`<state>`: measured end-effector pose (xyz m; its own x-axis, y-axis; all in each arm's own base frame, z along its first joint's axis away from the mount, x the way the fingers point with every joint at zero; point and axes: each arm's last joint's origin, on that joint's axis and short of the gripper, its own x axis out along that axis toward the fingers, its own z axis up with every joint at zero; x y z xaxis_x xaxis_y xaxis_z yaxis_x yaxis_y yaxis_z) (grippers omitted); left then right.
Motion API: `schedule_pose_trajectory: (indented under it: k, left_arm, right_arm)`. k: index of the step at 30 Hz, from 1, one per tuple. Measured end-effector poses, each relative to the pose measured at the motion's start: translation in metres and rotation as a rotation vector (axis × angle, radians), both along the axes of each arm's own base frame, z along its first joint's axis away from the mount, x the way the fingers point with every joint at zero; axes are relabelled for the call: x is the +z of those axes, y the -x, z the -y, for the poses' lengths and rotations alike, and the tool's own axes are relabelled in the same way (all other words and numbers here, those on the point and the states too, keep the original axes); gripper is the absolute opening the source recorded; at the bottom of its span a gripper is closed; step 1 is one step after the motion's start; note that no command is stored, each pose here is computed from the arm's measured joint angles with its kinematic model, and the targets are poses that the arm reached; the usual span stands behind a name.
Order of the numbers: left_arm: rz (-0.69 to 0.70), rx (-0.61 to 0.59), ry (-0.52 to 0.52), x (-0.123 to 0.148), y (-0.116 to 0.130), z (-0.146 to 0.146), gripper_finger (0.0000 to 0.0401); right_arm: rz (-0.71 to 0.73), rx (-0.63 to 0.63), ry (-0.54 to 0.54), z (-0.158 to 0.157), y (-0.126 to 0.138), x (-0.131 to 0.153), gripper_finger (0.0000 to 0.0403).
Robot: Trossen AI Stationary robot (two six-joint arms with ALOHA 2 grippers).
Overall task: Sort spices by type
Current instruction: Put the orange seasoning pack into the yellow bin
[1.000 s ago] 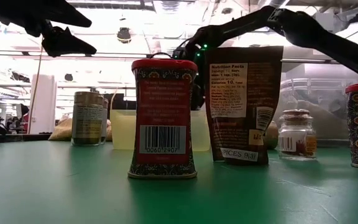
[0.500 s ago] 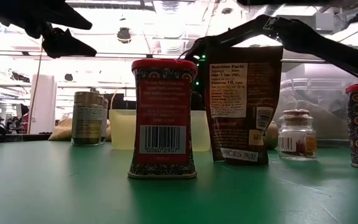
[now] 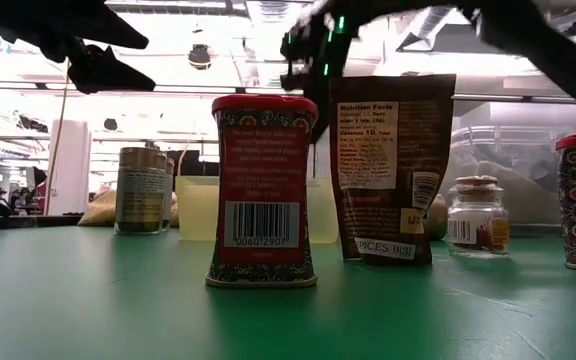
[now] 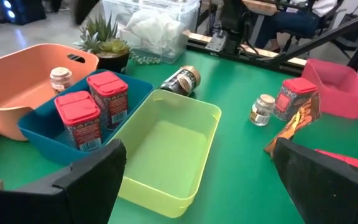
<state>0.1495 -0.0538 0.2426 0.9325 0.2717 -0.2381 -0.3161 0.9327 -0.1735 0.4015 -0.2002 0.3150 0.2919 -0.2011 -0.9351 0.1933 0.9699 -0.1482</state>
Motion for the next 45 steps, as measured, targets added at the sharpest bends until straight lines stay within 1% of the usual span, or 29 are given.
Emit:
schedule_pose_trajectory:
  k: [2, 5, 10, 12, 17, 19, 23, 28, 31, 34, 41, 45]
  left_arm:
    - [-0.006, 0.000, -0.003, -0.001, 0.000, 0.000, 0.0389]
    - [-0.012, -0.004, -0.019, -0.001, 0.001, 0.000, 0.0389]
    - [-0.006, -0.008, -0.029, 0.001, 0.002, -0.001, 0.0389]
    - [0.002, -0.008, -0.026, 0.002, 0.003, -0.002, 0.0389]
    - [0.013, -0.022, -0.018, 0.010, 0.004, -0.002, 0.0389]
    - [0.004, -0.029, -0.025, 0.010, 0.004, -0.002, 0.0389]
    - [-0.001, -0.033, -0.039, 0.011, 0.004, -0.002, 0.0389]
    - [0.000, -0.040, -0.067, 0.012, 0.004, -0.002, 0.0389]
    - [0.009, -0.034, -0.077, 0.016, 0.003, -0.003, 0.0389]
    - [0.020, -0.033, -0.092, 0.022, 0.003, -0.004, 0.0389]
    - [0.024, -0.039, -0.119, 0.031, 0.003, -0.004, 0.0389]
    - [0.013, -0.043, -0.138, 0.031, 0.003, -0.004, 0.0389]
  right_arm:
    - [-0.023, 0.049, -0.012, -0.028, 0.001, 0.012, 0.0276]
    - [-0.059, 0.113, 0.013, -0.071, -0.003, 0.019, 0.0276]
    - [-0.041, 0.181, -0.003, -0.140, -0.005, 0.028, 0.0276]
    - [-0.069, 0.186, -0.025, -0.163, -0.005, 0.021, 0.0276]
    - [-0.185, 0.191, -0.065, -0.216, -0.003, -0.009, 0.0276]
    - [-0.223, 0.194, -0.099, -0.235, 0.000, -0.020, 0.0276]
    - [-0.244, 0.180, -0.121, -0.271, 0.004, -0.041, 0.0276]
    - [-0.214, 0.185, -0.137, -0.313, 0.010, -0.046, 0.0276]
    - [-0.192, 0.189, -0.140, -0.334, 0.015, -0.045, 0.0276]
    - [-0.192, 0.200, -0.119, -0.346, 0.020, -0.045, 0.0276]
    - [-0.176, 0.154, -0.111, -0.348, 0.020, -0.045, 0.0276]
    - [-0.145, 0.144, -0.125, -0.351, 0.021, -0.034, 0.0276]
